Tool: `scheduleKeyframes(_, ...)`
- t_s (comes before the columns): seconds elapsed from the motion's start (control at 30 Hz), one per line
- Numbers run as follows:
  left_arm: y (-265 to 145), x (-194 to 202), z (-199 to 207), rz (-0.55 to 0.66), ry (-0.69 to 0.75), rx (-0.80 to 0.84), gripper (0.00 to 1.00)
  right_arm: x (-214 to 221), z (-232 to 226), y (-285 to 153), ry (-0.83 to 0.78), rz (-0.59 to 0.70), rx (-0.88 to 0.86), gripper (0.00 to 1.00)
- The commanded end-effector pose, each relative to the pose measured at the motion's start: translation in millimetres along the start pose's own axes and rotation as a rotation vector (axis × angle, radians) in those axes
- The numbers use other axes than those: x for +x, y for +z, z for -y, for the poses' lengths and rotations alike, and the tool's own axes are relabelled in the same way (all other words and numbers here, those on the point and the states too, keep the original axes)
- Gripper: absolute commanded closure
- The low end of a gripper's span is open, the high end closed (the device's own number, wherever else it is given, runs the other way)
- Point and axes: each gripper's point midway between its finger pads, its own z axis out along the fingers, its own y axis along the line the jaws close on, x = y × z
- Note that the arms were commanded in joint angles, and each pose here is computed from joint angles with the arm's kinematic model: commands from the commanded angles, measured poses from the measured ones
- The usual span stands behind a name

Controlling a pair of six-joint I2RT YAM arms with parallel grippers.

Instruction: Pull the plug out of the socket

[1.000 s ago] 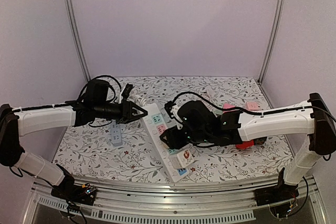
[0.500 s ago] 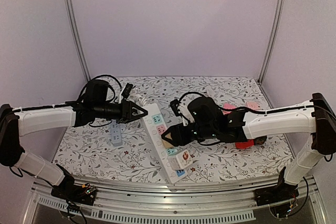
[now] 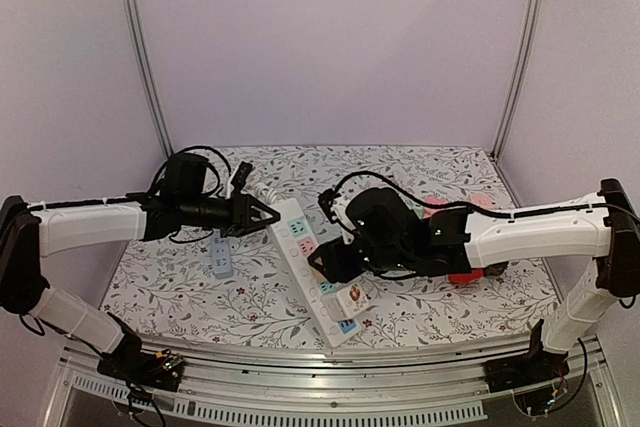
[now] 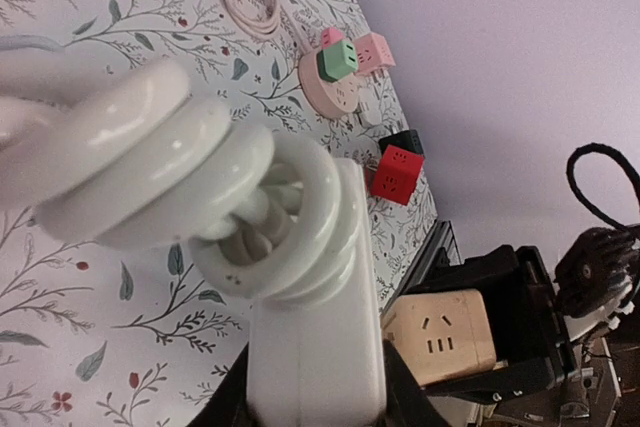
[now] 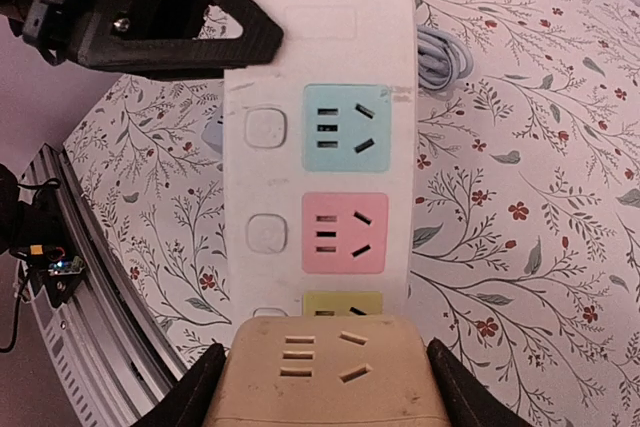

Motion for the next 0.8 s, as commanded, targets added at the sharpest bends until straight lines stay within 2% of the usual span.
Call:
scheduleKeyframes(0.0,-8.4,-12.2,-63.0,0.072,0.006,-0.227,1.0,-38.7,-12.5,-22.6,-0.082,0.101,0.067,0.91)
scheduleKeyframes(0.13,-11.0,-13.5,-67.1,0.083,-0.004,-0.241,1.0,-36.2,-15.5,-19.7,-0.109,0.09,0.082,0.91)
scheduleKeyframes(0.4,-17.2,-14.4,-63.1,0.097,0.004,-0.228,1.0,-42.8,2.6,-32.8,-0.047,0.126,0.128,0.91)
scheduleKeyframes(0.57,-26.6,-18.5,-55.7,0.138,0.012,-0.195,1.0,-31.7,66.2,-35.4,0.135,0.107,0.209,0.91)
scheduleKeyframes(0.77,-31.8,-19.4,-50.1,0.146,0.019,-0.175,1.0,14.7,135.9,-24.4,0.362,-0.007,0.303,0.9)
